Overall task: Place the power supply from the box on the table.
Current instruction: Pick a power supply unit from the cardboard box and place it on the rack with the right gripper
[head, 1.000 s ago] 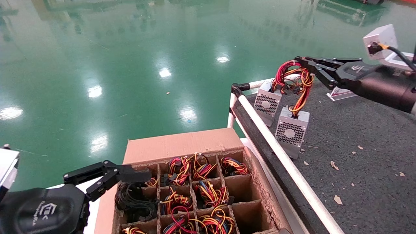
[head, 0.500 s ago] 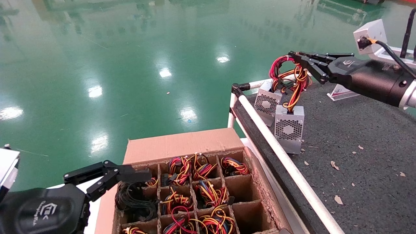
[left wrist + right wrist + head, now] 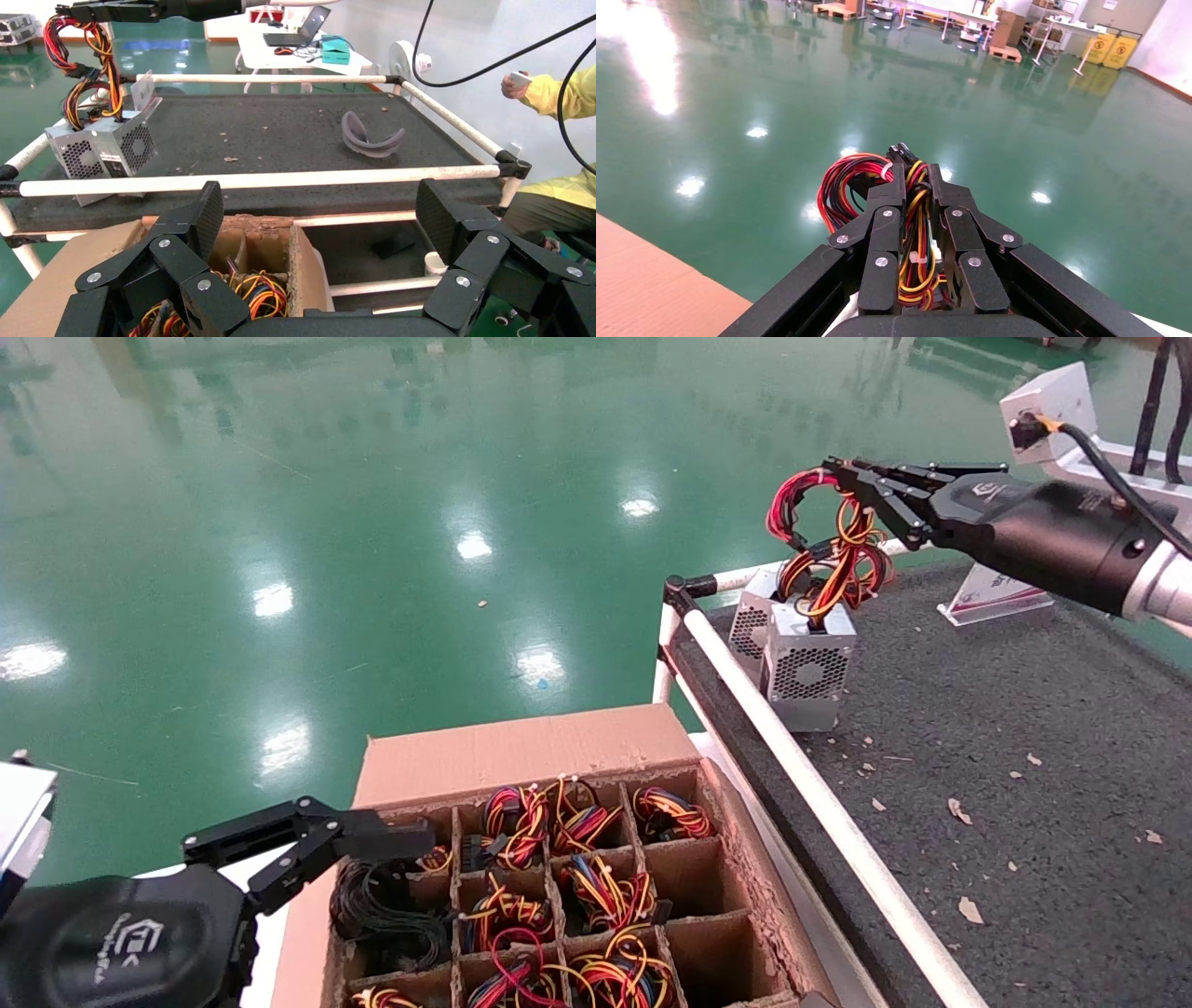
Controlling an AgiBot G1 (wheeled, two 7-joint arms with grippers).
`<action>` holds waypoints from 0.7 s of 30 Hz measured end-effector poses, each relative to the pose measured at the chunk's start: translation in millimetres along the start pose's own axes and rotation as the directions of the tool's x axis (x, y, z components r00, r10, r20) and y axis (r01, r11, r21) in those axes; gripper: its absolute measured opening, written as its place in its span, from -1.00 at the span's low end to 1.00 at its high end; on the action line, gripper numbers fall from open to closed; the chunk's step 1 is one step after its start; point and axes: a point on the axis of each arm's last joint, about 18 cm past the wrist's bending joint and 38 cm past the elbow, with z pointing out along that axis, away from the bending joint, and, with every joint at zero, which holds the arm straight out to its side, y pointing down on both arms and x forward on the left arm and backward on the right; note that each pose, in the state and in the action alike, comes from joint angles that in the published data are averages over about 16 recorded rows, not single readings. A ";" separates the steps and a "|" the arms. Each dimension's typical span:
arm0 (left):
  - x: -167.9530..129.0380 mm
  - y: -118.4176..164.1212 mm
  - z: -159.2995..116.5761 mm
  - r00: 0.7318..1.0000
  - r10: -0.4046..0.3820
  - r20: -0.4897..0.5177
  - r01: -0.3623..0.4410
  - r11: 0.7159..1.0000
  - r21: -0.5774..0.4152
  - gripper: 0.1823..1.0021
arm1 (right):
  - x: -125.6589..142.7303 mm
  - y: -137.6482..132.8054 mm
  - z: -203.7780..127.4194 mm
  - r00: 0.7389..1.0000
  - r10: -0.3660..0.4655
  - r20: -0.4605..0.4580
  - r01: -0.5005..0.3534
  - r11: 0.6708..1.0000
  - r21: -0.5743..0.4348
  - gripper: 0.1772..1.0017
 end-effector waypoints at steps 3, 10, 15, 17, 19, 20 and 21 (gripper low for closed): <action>0.0 0.0 0.0 1.000 0.000 0.000 0.000 1.000 0.000 1.00 | -1.2 3.8 2.7 1.000 -0.005 -0.005 0.005 1.000 -0.010 -0.86; 0.0 0.0 0.0 1.000 0.000 0.000 0.000 1.000 0.000 1.00 | -5.3 13.7 7.8 1.000 -0.014 -0.010 0.014 0.999 -0.032 -0.86; 0.0 0.0 0.0 1.000 0.000 0.000 0.000 1.000 0.000 1.00 | -7.1 18.5 9.4 1.000 -0.019 -0.012 0.019 0.999 -0.041 -0.86; 0.0 0.0 0.0 1.000 0.000 0.000 0.000 1.000 0.000 1.00 | -7.3 19.5 9.7 1.000 -0.022 -0.013 0.021 0.999 -0.044 -0.86; 0.0 0.0 0.0 1.000 0.000 0.000 0.000 1.000 0.000 1.00 | -7.4 20.3 9.8 1.000 -0.024 -0.014 0.024 0.999 -0.047 -0.86; 0.0 0.0 0.0 1.000 0.000 0.000 0.000 1.000 0.000 1.00 | -7.4 20.6 9.8 1.000 -0.026 -0.014 0.025 0.999 -0.048 -0.86; 0.0 0.0 0.0 1.000 0.000 0.000 0.000 1.000 0.000 1.00 | -7.4 20.9 9.8 1.000 -0.027 -0.014 0.026 0.998 -0.049 -0.86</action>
